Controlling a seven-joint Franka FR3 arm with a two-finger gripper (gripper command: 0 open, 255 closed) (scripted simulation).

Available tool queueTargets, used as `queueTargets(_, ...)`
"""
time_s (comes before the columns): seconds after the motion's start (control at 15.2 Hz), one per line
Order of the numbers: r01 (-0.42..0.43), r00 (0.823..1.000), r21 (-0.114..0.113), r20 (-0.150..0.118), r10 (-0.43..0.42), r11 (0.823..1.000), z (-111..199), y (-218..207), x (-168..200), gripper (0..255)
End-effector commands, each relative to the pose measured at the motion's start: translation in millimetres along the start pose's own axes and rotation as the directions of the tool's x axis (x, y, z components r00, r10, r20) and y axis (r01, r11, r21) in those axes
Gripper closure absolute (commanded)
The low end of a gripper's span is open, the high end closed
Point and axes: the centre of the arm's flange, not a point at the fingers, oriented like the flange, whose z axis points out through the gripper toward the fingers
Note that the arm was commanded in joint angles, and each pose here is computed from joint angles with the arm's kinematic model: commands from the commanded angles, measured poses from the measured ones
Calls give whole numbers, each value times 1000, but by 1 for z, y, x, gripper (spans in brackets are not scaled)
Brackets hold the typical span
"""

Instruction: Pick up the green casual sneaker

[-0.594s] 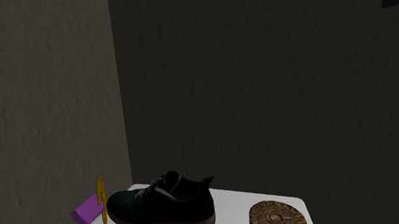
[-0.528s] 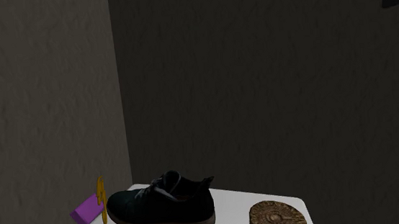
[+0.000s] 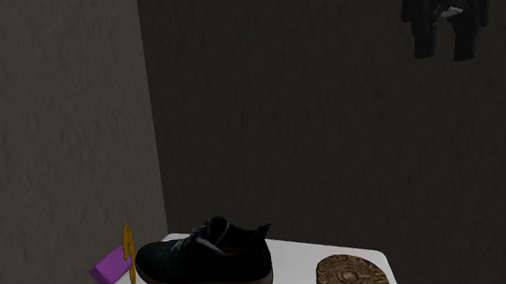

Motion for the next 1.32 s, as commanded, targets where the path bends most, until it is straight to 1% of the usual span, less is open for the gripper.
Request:
queueTargets(0.0,9,1000,1,-1,-9,1000,12,-18,15,0)
queueTargets(1.25,100,995,5,5,-100,995,148,-193,133,0)
